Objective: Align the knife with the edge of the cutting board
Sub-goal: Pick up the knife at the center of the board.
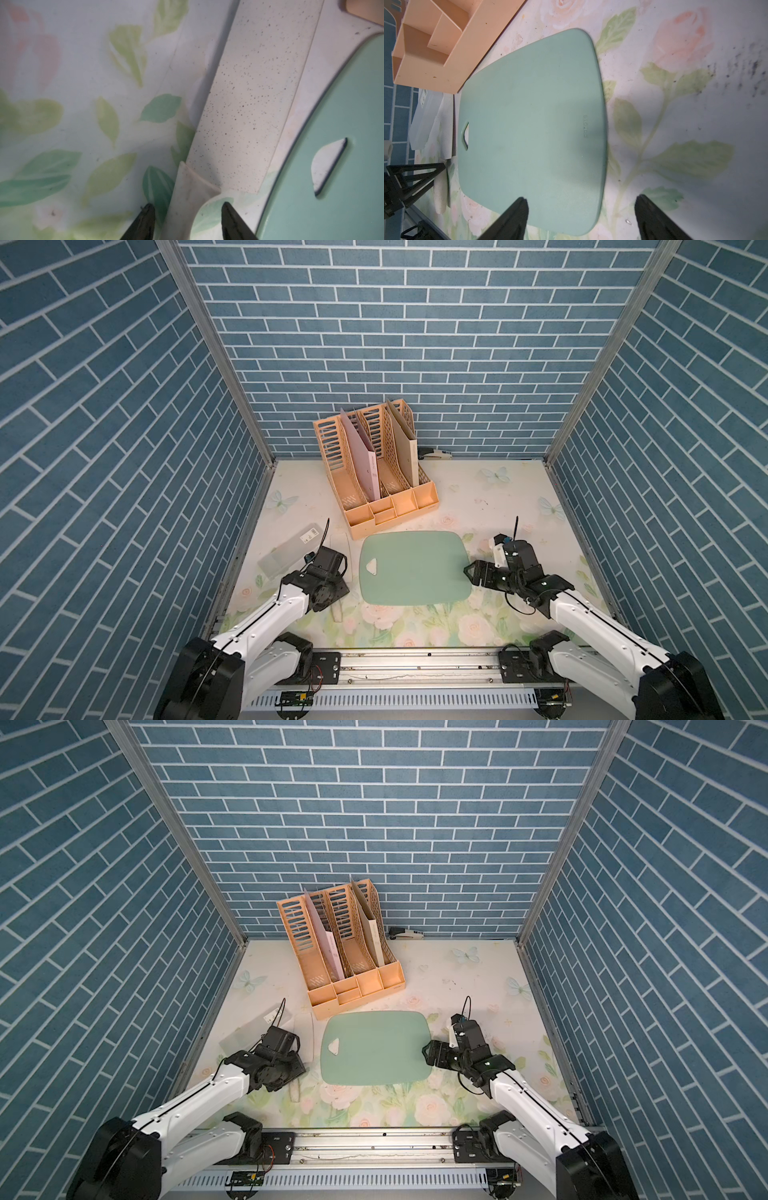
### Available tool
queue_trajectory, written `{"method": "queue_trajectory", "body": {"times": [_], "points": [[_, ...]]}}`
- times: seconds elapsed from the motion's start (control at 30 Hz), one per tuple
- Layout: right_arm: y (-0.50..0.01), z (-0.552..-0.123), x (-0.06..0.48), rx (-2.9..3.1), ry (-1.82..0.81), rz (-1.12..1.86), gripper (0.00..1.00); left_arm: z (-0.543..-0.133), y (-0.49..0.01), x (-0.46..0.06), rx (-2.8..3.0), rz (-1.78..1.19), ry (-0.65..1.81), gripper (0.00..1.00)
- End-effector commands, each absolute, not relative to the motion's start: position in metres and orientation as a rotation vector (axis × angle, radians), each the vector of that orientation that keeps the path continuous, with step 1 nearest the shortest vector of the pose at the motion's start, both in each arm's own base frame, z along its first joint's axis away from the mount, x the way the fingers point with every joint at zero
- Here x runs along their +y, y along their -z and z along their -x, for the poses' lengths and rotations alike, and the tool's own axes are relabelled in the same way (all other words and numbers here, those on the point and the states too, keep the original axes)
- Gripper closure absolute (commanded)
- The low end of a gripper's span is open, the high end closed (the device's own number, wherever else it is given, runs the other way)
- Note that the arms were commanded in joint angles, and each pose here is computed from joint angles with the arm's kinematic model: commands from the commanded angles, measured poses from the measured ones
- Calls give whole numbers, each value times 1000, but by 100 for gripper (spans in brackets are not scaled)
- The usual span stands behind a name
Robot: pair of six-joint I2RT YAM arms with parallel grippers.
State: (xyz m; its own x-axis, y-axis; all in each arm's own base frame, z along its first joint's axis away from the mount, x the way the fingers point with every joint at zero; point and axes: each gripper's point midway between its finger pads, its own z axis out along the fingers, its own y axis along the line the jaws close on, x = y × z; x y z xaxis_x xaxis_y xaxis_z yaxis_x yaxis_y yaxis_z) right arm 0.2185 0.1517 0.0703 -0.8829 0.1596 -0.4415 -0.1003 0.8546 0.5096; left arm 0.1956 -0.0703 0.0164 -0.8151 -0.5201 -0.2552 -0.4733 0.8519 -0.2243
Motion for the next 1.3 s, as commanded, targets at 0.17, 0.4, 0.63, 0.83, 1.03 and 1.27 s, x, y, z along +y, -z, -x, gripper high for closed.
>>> {"method": "queue_trajectory", "body": {"times": [0.17, 0.4, 0.63, 0.83, 1.03, 1.27], "points": [[-72, -218, 149, 2550, -724, -54, 16, -162, 13, -50, 2841, 727, -55, 50], [-74, -220, 148, 2542, -717, -49, 16, -159, 13, -49, 2850, 709, -108, 62], [-76, -221, 149, 2539, -715, -46, 16, -158, 14, -49, 2850, 715, -110, 92], [-75, -220, 148, 2543, -711, -49, 16, -163, 7, -50, 2820, 727, -80, 100], [-73, -219, 146, 2548, -705, -52, 16, -181, -20, -59, 2763, 679, -33, 100], [-73, -223, 145, 2545, -684, -51, 16, -199, -62, -78, 2687, 594, 52, 100]]}}
